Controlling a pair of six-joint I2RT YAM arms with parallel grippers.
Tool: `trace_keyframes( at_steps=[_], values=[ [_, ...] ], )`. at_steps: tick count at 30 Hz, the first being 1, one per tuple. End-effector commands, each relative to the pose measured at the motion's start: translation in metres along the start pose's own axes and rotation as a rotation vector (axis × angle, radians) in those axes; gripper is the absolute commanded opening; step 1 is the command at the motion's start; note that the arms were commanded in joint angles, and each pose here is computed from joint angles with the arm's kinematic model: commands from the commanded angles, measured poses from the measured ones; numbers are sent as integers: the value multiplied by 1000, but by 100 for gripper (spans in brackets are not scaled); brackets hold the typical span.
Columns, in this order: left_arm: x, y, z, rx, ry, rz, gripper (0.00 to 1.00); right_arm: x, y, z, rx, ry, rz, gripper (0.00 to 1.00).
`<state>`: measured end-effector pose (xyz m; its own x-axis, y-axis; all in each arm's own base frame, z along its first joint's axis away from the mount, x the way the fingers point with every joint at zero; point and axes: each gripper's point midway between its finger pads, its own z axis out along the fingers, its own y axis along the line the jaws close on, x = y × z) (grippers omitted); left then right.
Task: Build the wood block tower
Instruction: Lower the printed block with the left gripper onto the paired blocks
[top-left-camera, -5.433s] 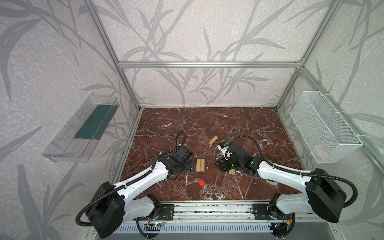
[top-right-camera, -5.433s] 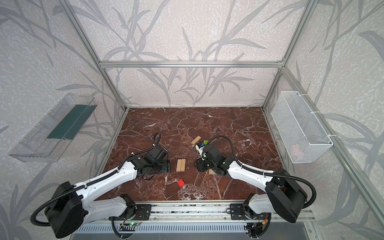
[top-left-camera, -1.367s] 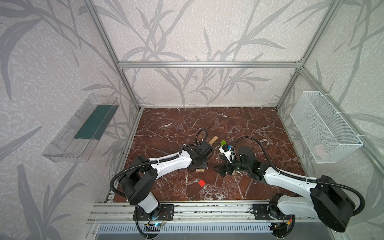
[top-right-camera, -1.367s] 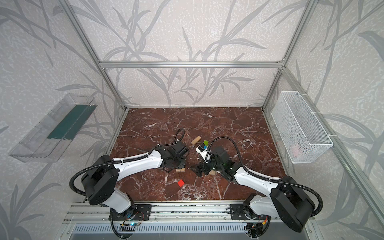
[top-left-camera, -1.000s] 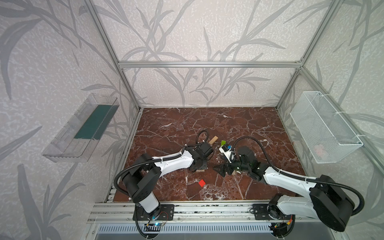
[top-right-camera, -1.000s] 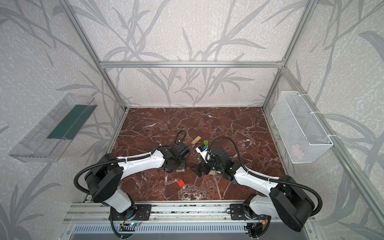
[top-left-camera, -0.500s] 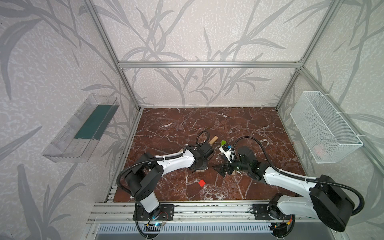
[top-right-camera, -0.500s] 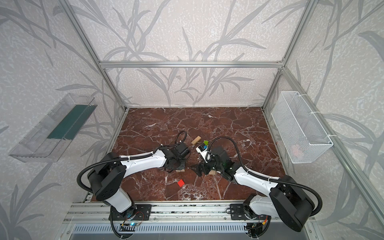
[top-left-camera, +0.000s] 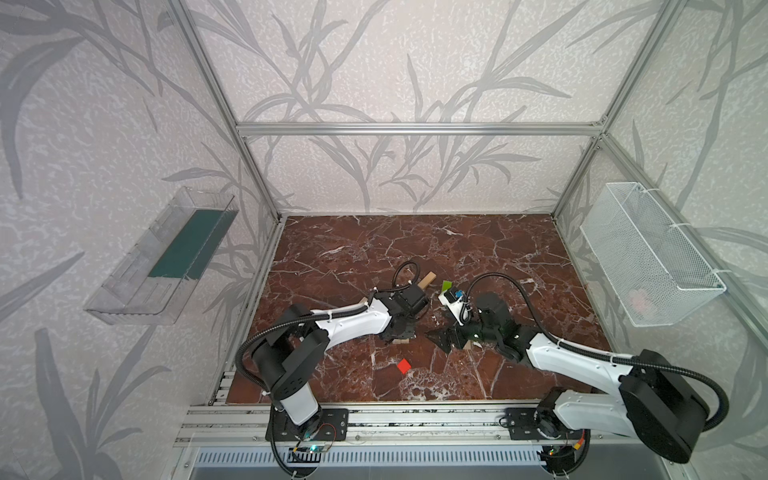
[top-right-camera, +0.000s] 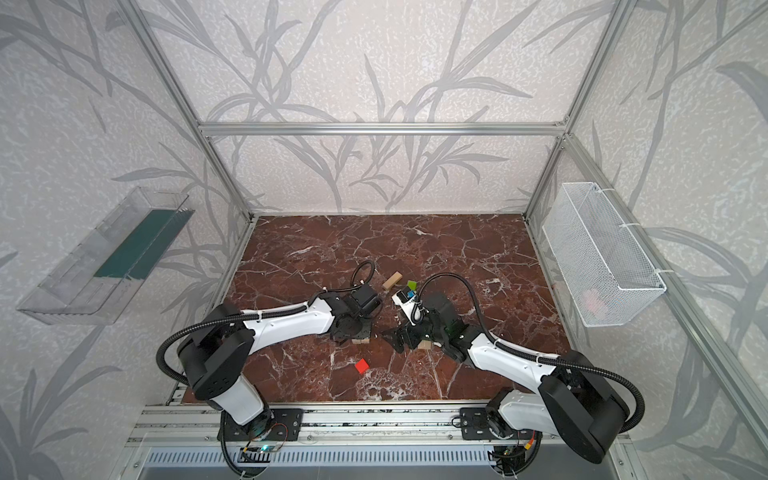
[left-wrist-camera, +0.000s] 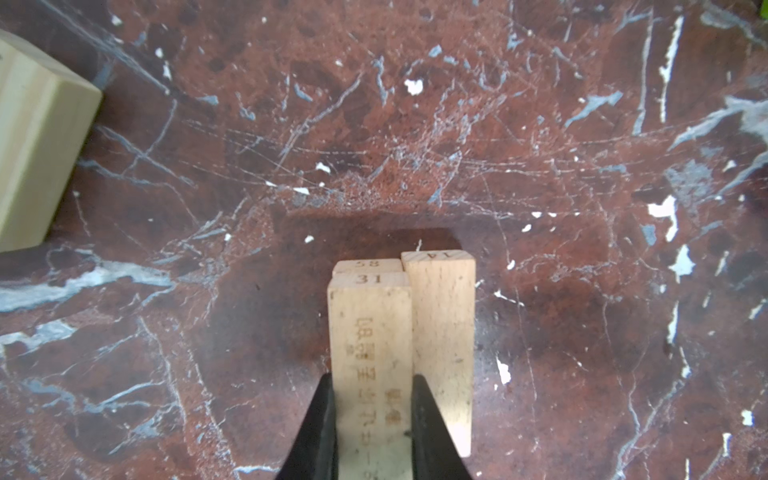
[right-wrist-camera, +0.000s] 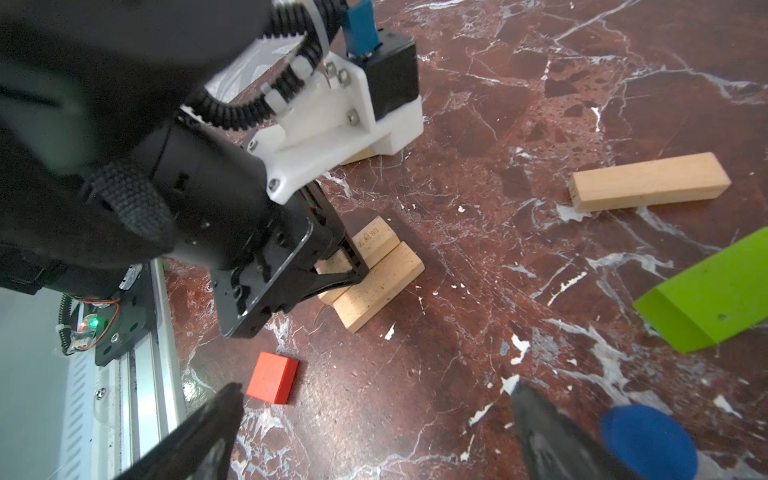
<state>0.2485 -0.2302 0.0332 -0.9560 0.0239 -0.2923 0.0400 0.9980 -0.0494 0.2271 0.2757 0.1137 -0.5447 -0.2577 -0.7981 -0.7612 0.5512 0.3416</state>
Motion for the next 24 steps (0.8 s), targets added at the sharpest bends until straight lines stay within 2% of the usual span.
trace_keyframes(
  at_steps=[1, 9, 16, 24],
  values=[
    [-3, 1, 1, -24, -5, -10, 0, -12, -1, -2, 10, -25, -4, 99],
    [-3, 3, -1, -32, -7, -7, 1, -11, -1, -2, 10, -23, -2, 99],
    [-3, 4, -2, -31, -11, -12, 16, -11, -1, -2, 11, -24, -1, 99],
    [-4, 4, -5, -29, -17, -14, 26, -12, -1, -2, 9, -25, -2, 99]
  ],
)
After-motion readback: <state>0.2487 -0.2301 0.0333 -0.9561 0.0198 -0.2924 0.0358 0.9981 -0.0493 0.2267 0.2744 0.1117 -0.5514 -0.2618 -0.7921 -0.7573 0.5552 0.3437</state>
